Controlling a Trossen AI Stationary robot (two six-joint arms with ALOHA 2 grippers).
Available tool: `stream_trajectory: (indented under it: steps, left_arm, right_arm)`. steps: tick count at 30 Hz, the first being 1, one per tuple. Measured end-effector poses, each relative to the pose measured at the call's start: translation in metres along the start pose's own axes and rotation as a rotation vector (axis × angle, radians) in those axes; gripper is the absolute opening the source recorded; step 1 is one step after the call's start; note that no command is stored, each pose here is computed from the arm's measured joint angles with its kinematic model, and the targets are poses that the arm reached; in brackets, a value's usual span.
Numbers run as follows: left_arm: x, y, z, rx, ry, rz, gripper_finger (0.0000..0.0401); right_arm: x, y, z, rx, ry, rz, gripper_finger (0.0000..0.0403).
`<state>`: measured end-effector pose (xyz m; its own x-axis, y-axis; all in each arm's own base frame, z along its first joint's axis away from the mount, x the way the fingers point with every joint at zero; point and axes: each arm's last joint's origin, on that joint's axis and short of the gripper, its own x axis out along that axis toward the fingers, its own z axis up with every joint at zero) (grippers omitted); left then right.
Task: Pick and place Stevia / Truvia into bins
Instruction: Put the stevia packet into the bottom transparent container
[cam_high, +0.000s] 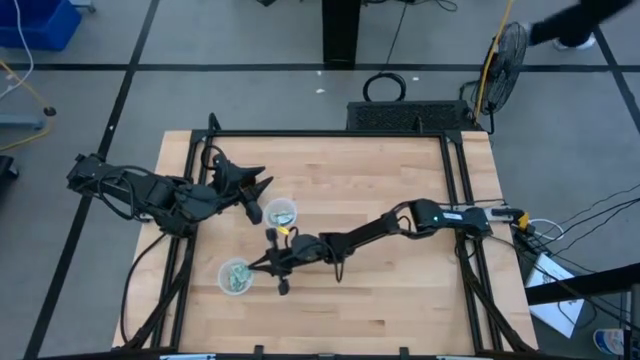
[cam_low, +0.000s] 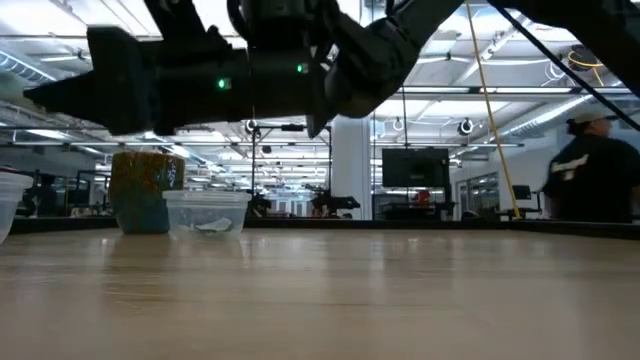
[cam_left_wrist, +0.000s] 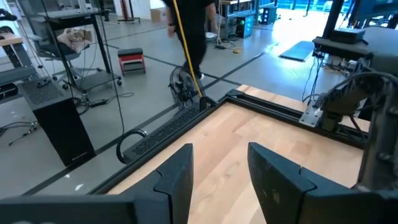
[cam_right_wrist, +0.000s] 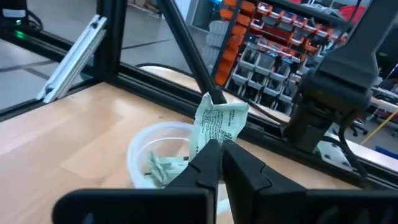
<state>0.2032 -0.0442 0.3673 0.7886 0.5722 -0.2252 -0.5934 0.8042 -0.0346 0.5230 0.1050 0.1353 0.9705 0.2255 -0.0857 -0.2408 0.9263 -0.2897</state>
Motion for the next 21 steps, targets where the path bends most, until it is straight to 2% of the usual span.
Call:
stream_trajectory:
  steps: [5, 9, 21]
  left_arm:
    - [0.0, 0.0, 0.0, -0.006, 0.0, 0.0, 0.0159]
    - [0.0, 0.0, 0.0, -0.008, -0.001, 0.0, 0.0159]
    - [0.004, 0.004, 0.001, -0.041, -0.002, 0.029, 0.0159]
  right_arm:
    - [0.002, -0.005, -0.006, 0.026, -0.018, -0.013, 0.0016]
    - [0.002, -0.004, -0.003, 0.048, -0.064, 0.073, 0.0033]
    - [0.006, -0.012, 0.01, 0.103, -0.125, 0.05, 0.0133]
